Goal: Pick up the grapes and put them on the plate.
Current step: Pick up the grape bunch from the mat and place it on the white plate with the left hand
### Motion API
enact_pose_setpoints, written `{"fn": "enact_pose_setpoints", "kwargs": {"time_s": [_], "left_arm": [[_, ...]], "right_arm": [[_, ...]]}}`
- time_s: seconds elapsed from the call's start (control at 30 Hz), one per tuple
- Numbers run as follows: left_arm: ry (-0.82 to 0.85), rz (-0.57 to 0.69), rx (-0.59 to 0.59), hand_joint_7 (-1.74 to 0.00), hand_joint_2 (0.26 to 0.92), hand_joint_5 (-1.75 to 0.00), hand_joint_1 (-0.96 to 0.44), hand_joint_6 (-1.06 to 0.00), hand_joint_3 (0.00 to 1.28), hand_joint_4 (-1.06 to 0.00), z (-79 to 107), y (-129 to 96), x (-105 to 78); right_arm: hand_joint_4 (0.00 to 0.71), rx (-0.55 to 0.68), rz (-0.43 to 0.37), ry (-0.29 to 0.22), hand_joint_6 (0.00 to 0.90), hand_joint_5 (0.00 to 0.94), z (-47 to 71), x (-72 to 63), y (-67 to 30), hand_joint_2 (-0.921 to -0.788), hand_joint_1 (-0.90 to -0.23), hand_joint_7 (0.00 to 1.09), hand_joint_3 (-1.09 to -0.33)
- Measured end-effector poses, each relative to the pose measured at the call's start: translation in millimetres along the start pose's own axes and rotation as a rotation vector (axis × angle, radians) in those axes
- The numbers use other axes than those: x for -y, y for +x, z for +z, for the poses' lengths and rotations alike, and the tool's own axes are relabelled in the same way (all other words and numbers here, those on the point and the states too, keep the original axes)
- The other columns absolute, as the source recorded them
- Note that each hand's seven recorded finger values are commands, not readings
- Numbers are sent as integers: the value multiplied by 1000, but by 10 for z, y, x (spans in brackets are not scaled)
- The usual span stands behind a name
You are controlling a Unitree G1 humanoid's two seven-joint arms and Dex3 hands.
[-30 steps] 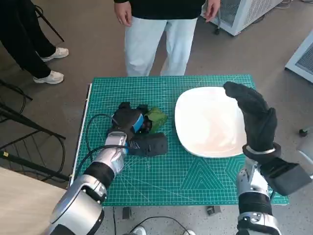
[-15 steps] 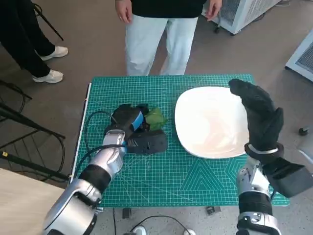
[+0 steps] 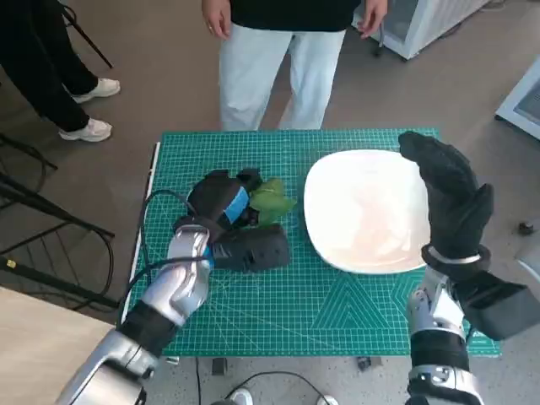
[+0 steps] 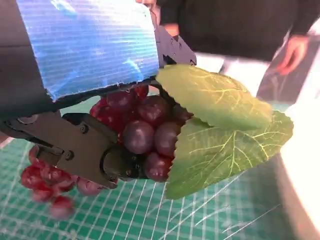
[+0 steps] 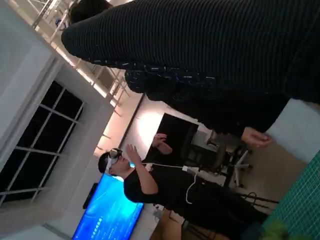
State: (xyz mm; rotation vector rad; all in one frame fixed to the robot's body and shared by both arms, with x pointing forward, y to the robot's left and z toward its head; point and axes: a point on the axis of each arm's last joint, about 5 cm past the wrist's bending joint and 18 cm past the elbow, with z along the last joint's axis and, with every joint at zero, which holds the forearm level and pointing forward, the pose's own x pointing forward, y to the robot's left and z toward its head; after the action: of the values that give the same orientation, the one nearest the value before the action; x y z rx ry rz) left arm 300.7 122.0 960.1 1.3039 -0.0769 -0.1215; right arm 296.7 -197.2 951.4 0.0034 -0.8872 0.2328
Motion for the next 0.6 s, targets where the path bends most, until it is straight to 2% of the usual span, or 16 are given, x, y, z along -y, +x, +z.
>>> {"fn": "enact_pose_setpoints", "kwargs": {"time_s": [0.27, 0.6], "left_arm": [[-11, 32, 48, -1254, 921, -1271, 1, -552, 144, -581, 49, -120, -79], [-11, 73, 99, -1261, 921, -1285, 2, -561, 146, -564, 96, -200, -177]], "right_arm": [[197, -3, -5, 1, -1, 1, 5, 4, -15, -921, -586, 397, -728], [198, 5, -4, 0, -1, 2, 21, 9, -7, -921, -581, 431, -730]]}}
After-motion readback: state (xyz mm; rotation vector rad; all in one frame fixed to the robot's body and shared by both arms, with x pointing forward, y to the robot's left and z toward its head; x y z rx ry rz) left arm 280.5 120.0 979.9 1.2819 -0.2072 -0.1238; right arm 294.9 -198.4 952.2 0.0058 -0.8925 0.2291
